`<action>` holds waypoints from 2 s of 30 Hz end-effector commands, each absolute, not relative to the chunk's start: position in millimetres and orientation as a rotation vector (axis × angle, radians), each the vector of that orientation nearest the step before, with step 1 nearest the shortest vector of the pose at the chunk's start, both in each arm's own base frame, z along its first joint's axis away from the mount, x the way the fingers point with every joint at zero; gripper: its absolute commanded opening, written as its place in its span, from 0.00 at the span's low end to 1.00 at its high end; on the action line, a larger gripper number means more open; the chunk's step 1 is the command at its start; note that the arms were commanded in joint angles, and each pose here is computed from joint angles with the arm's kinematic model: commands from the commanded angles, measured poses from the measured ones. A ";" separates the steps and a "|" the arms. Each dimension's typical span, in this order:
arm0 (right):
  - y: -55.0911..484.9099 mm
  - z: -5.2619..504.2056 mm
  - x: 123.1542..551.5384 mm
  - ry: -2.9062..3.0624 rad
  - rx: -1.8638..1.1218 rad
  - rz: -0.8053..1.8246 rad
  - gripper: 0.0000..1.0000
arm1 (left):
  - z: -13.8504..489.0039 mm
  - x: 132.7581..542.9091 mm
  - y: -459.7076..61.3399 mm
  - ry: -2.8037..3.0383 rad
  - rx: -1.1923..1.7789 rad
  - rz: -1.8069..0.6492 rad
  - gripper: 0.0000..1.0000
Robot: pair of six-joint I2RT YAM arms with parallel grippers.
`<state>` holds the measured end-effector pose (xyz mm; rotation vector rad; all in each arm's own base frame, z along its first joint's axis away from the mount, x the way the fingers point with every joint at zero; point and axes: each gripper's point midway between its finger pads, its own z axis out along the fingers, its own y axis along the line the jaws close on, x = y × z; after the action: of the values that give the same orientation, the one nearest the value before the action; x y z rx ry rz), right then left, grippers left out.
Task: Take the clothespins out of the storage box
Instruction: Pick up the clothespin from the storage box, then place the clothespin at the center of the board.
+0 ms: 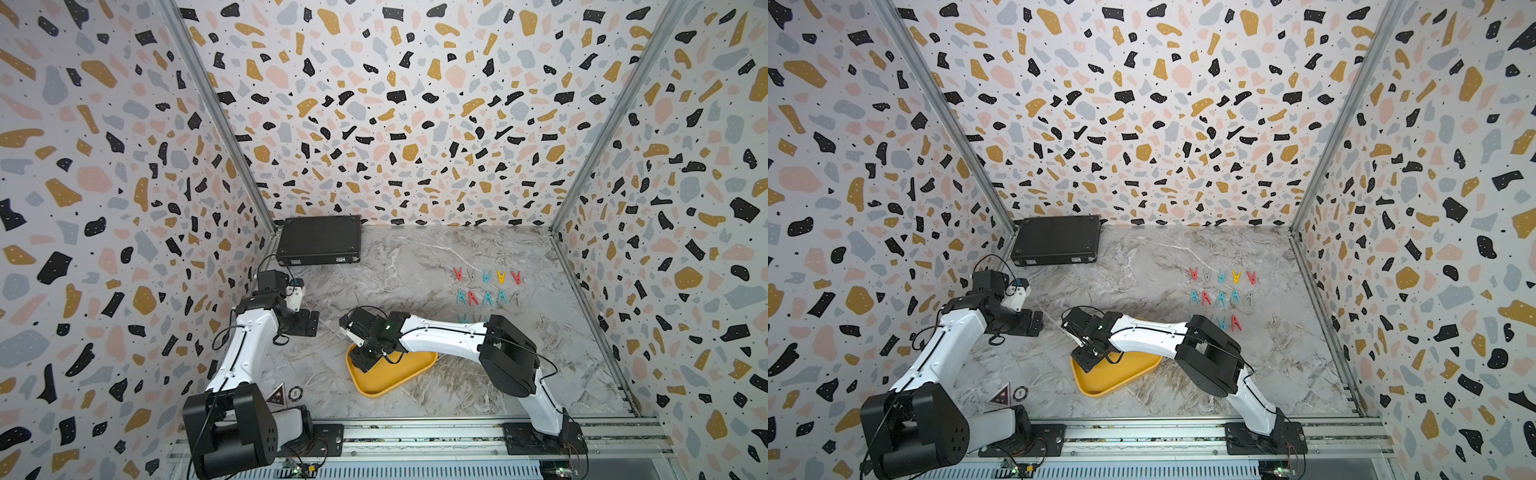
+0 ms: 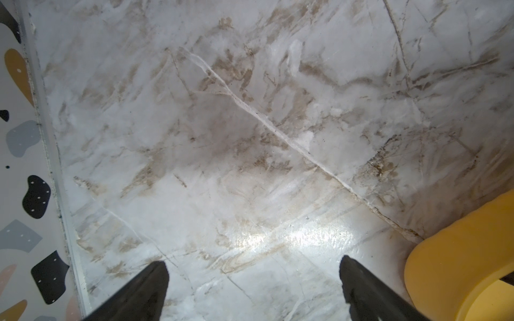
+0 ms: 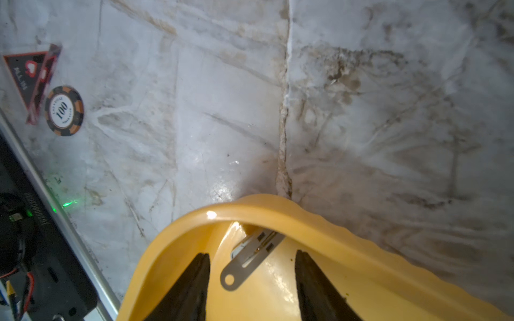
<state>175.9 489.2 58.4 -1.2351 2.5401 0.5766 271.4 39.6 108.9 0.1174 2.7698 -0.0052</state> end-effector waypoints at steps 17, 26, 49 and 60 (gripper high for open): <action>462.8 52.2 178.5 2.608 -1.176 0.463 0.39 | 116.6 273.9 40.9 2.733 0.099 0.003 1.00; 460.1 59.9 178.7 2.590 -1.175 0.474 0.24 | 116.0 273.3 40.2 2.735 0.101 -0.004 1.00; 420.4 143.0 179.4 2.489 -1.063 0.659 0.09 | 112.2 271.3 29.9 2.749 0.131 -0.082 1.00; 284.7 160.4 214.5 2.594 -0.685 0.514 0.09 | 111.0 270.6 23.2 2.751 0.151 -0.138 1.00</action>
<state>214.1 324.5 164.0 -0.7843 2.5215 0.5949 272.3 27.4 112.3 0.1411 2.7464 -0.0982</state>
